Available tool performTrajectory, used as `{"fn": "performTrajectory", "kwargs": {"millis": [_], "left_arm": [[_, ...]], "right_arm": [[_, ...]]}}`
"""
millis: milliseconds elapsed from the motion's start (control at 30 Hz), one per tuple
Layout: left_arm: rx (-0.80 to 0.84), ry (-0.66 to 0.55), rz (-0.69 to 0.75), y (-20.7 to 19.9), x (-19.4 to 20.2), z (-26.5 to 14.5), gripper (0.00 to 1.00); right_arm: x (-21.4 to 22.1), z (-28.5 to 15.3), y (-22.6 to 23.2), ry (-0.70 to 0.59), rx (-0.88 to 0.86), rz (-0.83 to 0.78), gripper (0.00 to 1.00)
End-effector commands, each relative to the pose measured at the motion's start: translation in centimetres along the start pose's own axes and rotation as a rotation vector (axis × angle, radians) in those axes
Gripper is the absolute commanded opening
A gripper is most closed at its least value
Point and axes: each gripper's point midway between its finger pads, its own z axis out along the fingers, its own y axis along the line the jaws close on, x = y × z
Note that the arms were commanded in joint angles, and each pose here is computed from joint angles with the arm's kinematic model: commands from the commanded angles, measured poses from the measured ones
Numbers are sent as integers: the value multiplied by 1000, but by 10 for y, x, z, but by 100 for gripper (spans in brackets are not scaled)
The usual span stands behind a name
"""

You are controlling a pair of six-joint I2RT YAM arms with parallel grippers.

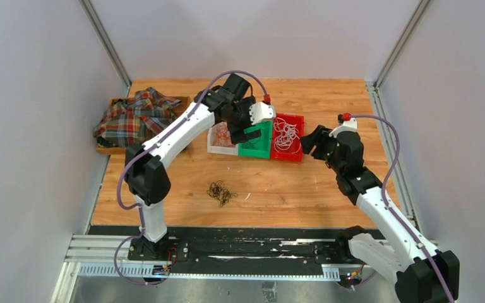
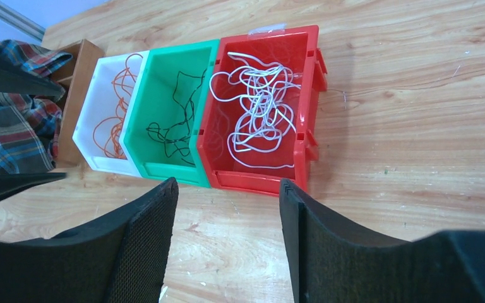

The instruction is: Untangle the cables

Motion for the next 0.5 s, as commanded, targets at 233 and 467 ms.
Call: {"fn": "performTrajectory", "kwargs": {"millis": [233,467], "left_arm": [[231,46,71,-113,76,-76,98],[308,70,-44,-156,106,-67,94]], "right_arm": [[8,10,21,97,-108,-86,69],[23,22,33,127,-165,66,81]]}}
